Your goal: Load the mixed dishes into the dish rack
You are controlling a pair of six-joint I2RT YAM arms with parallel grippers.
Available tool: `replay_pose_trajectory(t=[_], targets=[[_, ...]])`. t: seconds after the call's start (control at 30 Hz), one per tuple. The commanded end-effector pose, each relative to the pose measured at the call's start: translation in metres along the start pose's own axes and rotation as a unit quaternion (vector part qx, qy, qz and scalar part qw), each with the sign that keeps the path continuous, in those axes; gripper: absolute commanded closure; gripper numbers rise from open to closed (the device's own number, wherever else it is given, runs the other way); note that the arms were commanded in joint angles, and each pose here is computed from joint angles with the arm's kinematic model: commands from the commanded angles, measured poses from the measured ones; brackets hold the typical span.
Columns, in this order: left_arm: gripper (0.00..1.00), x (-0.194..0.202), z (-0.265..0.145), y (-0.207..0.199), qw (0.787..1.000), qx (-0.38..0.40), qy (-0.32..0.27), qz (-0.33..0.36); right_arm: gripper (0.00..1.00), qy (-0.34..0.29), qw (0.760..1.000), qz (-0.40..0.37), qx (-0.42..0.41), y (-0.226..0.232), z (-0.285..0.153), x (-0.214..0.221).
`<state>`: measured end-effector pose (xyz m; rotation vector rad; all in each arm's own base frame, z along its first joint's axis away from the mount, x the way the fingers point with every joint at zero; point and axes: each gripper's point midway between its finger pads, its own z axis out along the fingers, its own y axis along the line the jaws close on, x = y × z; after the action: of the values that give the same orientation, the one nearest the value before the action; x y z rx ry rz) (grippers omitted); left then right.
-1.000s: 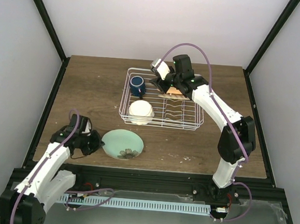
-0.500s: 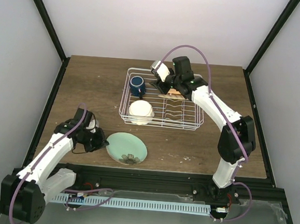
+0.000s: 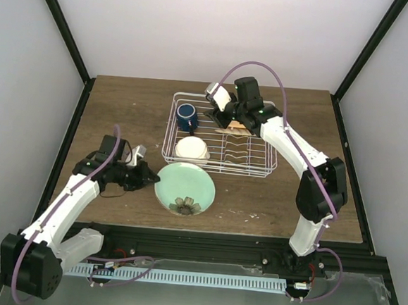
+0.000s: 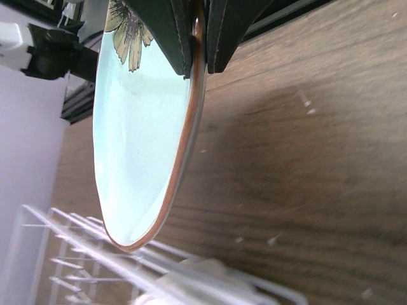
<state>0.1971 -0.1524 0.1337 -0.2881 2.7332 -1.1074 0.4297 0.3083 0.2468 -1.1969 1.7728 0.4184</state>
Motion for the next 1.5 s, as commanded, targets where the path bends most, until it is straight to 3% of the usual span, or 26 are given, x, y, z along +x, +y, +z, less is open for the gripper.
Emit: replay_pose_trajectory(t=[0.0,0.33,0.6,0.7,0.87,1.13,1.47], targets=[[1.0,-0.017,-0.024,-0.067,0.987,0.111,-0.023,0.111,0.53,-0.009,1.0,0.006,0.016,-0.007,0.0,-0.013],[1.0,-0.024,-0.05,-0.11,0.97,0.165,-0.031,0.174,0.52,-0.03,0.997,0.076,0.004,-0.028,-0.002,-0.03],[1.0,-0.088,-0.041,-0.115,0.967,0.134,-0.122,0.178,0.48,-0.034,0.977,0.206,-0.037,-0.052,-0.024,-0.04],[1.0,-0.115,-0.038,-0.114,0.965,0.125,-0.147,0.18,0.41,-0.059,0.966,0.243,-0.063,-0.058,-0.043,-0.045],[1.0,-0.156,-0.05,-0.107,0.96,0.127,-0.177,0.177,0.31,-0.054,0.958,0.262,-0.101,-0.05,-0.051,-0.037],[1.0,-0.196,-0.054,-0.127,0.946,0.16,-0.19,0.207,0.29,-0.052,0.928,0.304,-0.211,-0.011,-0.042,-0.022],[1.0,-0.221,-0.056,-0.146,0.936,0.181,-0.199,0.228,0.29,-0.023,0.922,0.322,-0.212,-0.003,-0.016,-0.001]])
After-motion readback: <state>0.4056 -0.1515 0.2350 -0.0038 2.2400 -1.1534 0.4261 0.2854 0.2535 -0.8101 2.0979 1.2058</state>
